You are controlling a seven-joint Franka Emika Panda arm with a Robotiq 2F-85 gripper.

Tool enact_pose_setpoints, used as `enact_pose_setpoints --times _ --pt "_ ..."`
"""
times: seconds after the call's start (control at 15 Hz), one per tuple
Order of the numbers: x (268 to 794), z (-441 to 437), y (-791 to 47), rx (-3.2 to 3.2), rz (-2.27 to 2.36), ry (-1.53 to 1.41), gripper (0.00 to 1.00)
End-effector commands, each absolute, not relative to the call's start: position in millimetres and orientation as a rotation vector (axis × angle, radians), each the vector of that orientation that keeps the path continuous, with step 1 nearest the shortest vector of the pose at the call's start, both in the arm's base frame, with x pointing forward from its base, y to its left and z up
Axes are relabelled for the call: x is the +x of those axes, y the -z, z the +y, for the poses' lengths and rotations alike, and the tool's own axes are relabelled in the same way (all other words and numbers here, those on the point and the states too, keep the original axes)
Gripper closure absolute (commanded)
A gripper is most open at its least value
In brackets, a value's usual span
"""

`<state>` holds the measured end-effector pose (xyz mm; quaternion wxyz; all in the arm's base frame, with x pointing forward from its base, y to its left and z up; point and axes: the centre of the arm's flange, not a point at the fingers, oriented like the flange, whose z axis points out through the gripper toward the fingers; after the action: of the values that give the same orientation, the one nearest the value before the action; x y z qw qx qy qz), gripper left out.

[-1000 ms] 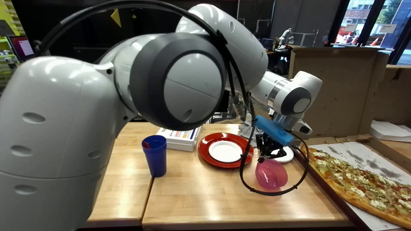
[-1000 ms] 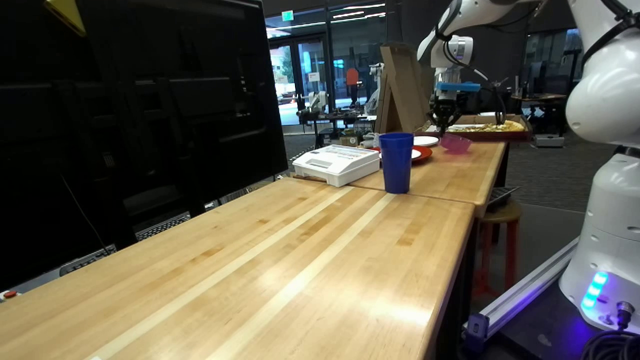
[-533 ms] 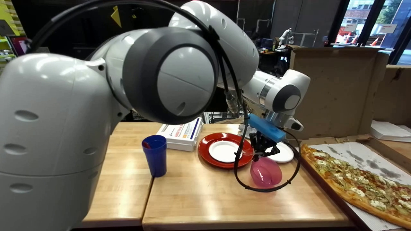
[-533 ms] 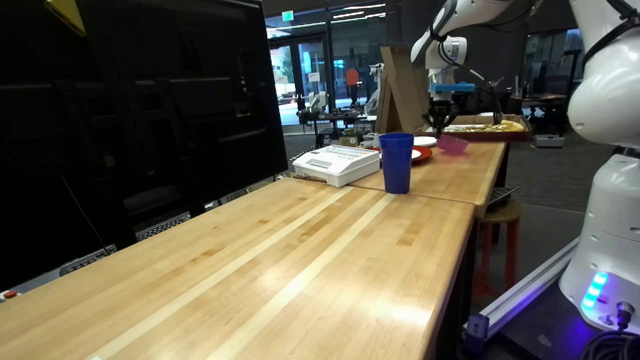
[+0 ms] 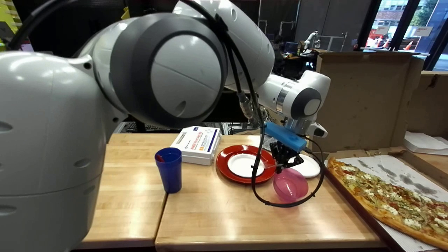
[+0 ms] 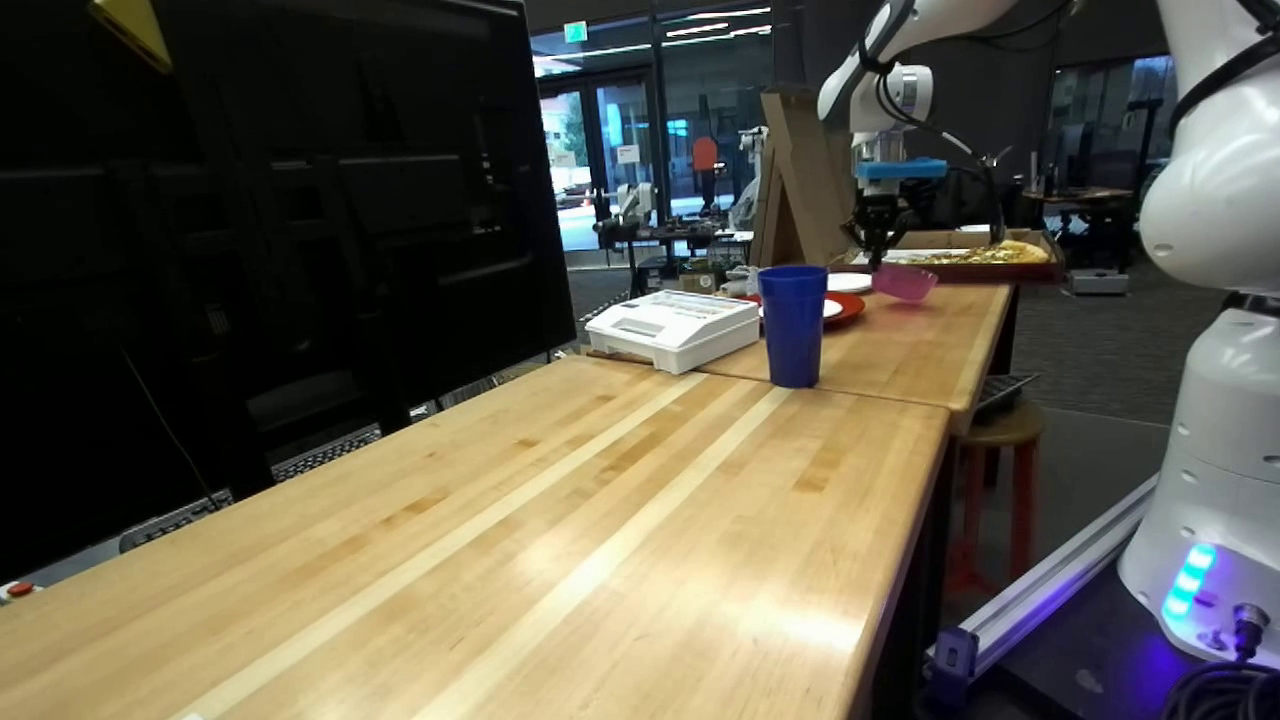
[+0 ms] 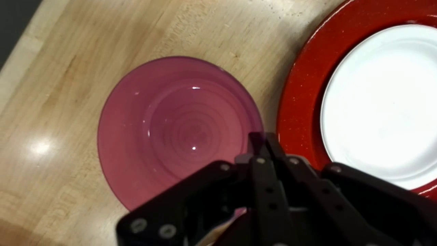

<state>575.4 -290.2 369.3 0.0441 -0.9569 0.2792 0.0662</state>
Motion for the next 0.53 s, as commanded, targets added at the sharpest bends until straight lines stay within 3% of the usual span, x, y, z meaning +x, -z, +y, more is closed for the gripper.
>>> enact_pose_setpoints --times 0.0,0.47 --pt "549.1 -274.4 -380.9 -2.974 0.834 -0.166 0.99" --pt "521.6 -250.7 -380.2 -3.127 0.682 -0.213 0.99"
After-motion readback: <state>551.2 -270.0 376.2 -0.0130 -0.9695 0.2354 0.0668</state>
